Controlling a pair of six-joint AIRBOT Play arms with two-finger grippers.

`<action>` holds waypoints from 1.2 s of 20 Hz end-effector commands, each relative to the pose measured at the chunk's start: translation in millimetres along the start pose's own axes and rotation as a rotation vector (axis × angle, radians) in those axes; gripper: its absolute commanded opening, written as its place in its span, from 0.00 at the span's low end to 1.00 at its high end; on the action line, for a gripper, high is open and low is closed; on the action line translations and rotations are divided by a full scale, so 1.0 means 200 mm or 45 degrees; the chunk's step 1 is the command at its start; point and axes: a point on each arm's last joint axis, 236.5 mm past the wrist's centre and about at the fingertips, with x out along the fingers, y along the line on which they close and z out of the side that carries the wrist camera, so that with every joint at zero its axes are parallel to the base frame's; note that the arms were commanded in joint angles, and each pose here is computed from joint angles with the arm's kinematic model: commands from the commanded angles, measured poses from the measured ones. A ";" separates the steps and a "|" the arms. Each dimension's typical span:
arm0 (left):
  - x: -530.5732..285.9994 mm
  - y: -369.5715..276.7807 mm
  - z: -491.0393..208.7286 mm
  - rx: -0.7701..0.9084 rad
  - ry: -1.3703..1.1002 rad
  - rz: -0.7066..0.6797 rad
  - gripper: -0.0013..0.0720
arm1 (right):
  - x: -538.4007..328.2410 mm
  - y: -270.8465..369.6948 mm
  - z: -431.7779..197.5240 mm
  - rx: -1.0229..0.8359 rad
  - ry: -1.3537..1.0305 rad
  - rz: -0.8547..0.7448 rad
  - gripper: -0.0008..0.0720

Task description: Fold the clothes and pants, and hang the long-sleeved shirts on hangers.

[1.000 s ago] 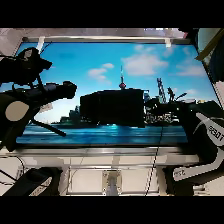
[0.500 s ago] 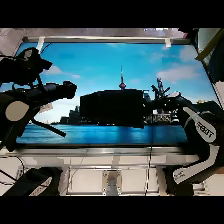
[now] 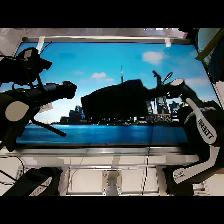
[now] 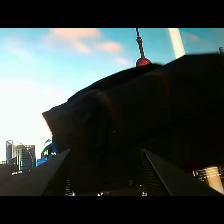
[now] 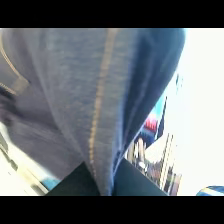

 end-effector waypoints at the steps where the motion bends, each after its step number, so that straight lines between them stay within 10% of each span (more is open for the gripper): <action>1: 0.00 0.00 0.00 0.000 -0.002 0.001 0.68 | -0.45 0.10 0.16 -0.044 -0.094 -0.017 0.03; 13: 0.00 0.00 0.00 0.001 -0.002 0.001 0.68 | -2.17 -0.33 -0.48 0.660 -0.516 -0.777 0.03; 20: 0.00 0.00 0.00 0.000 -0.002 0.000 0.68 | -2.07 -0.66 -1.03 1.157 -0.350 -0.818 0.06; 23: 0.00 0.00 0.00 0.000 -0.002 0.000 0.68 | -1.96 -0.72 -1.17 1.258 -0.221 -0.801 0.74; 24: 0.00 0.00 0.00 0.000 -0.002 0.001 0.68 | -1.98 -0.72 -1.19 1.262 -0.221 -0.829 0.77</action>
